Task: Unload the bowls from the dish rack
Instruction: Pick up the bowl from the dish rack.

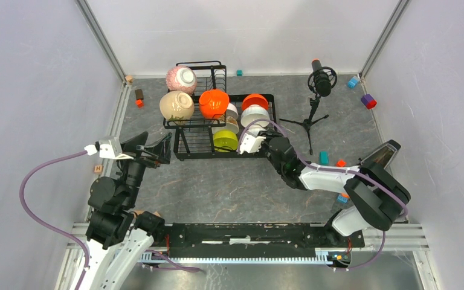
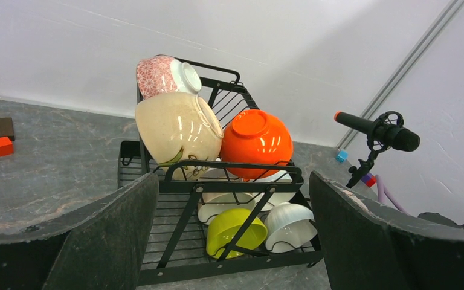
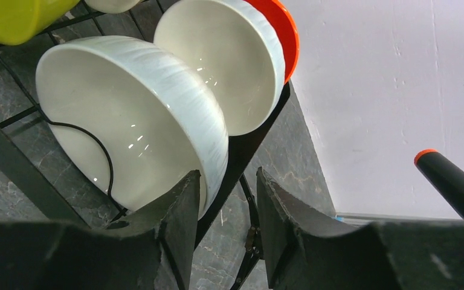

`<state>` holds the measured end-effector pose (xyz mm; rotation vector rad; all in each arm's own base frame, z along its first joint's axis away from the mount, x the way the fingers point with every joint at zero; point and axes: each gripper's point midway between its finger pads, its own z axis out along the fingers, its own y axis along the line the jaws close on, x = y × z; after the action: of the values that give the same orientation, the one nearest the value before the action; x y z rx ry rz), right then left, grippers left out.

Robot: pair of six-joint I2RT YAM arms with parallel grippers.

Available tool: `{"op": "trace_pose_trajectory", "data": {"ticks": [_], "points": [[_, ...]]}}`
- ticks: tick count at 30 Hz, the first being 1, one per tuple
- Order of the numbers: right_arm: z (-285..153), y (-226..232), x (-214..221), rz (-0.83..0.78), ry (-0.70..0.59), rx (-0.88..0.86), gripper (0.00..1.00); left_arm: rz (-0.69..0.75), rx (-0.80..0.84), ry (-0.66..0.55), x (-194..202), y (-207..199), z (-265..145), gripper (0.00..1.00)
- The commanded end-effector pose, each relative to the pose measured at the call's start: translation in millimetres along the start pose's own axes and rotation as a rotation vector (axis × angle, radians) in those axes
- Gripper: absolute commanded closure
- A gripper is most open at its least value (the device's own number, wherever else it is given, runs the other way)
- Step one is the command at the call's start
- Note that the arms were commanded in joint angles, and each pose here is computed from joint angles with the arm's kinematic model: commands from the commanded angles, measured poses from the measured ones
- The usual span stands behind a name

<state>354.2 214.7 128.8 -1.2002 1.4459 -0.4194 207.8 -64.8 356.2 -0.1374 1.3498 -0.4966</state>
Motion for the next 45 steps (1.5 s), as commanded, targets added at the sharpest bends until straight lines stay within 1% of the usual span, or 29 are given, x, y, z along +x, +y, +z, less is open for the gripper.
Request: {"op": "trace_pose_trajectory", "data": {"ticks": [1,10,16,19,22,25,29,30,36,45], "points": [[7.7,-23.2,-20.2,0.014,-0.046,0.087,0.56,0.053,0.009,-0.034,-6.9,0.1,0.2,0.00],[8.2,-12.7,-13.5,-0.002,-0.031,0.093,0.69,0.049,0.013,-0.031,-6.2,-0.8,0.2,0.00],[1.7,-11.7,-9.1,0.002,-0.030,0.129,0.80,0.048,0.017,-0.028,-5.4,-1.6,0.4,0.00],[-3.2,-11.7,-6.6,-0.001,-0.028,0.157,0.84,0.049,0.017,-0.027,-5.2,-1.8,0.5,0.00],[-6.8,-10.4,-3.5,-0.010,-0.022,0.173,0.86,0.048,0.019,-0.027,-5.1,-2.1,0.4,0.00],[-9.6,-8.8,-0.2,-0.022,-0.015,0.186,0.90,0.048,0.020,-0.023,-4.0,-2.4,0.8,0.00],[-11.6,-9.2,1.8,-0.018,-0.011,0.204,0.97,0.048,0.019,-0.022,-3.9,-2.3,0.8,0.00],[-12.4,-10.4,1.4,-0.014,-0.012,0.214,1.00,0.049,0.020,-0.021,-3.5,-2.4,0.8,0.00],[-16.6,-21.0,2.9,0.014,-0.003,0.290,1.00,0.051,0.018,-0.017,-2.5,-2.1,1.5,0.00],[-31.2,-50.0,-2.6,0.069,-0.014,0.448,1.00,0.055,0.015,-0.016,-2.2,-1.4,1.2,0.00]]}}
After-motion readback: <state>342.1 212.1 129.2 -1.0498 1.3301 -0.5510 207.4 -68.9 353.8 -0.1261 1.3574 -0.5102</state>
